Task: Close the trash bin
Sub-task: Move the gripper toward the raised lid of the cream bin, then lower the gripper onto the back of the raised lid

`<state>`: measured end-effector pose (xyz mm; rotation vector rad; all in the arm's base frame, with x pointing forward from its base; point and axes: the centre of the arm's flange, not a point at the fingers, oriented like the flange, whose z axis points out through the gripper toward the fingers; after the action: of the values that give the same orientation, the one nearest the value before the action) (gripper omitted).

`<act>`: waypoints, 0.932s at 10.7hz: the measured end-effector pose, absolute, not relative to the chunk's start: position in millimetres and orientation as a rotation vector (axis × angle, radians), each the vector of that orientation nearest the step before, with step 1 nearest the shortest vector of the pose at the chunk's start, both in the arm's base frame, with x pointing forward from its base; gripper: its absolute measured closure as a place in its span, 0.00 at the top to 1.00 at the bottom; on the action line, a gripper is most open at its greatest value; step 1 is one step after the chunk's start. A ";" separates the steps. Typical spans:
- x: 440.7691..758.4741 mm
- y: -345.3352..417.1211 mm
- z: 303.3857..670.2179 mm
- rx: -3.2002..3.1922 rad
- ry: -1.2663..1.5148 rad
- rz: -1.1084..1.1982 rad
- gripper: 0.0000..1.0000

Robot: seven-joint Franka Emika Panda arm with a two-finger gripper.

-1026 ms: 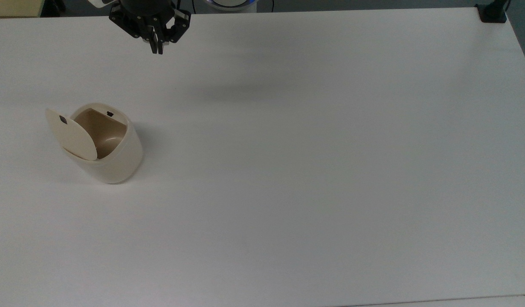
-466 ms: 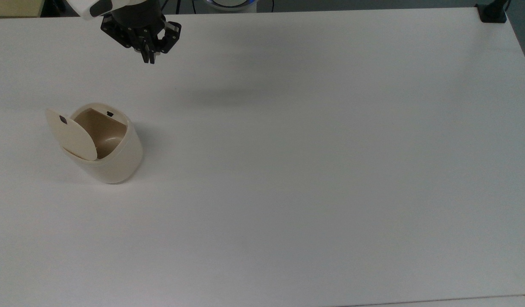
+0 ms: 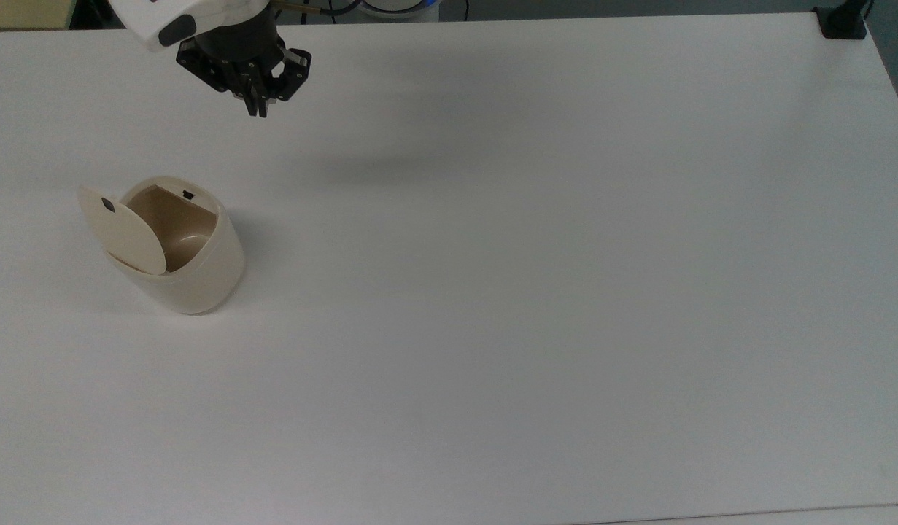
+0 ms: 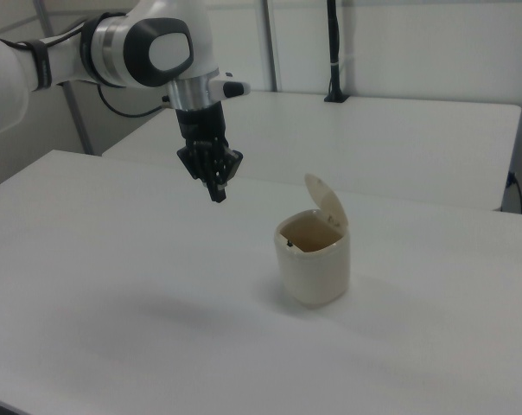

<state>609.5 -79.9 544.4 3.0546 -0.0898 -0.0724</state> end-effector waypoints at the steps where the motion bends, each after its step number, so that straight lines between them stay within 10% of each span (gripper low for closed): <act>1: 611.5 -80.0 540.3 3.054 -0.089 -0.068 0.11; 10: 630.0 -125.8 550.6 3.015 -0.178 0.263 0.10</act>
<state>630.0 -125.8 550.6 3.0153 -0.1779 0.2633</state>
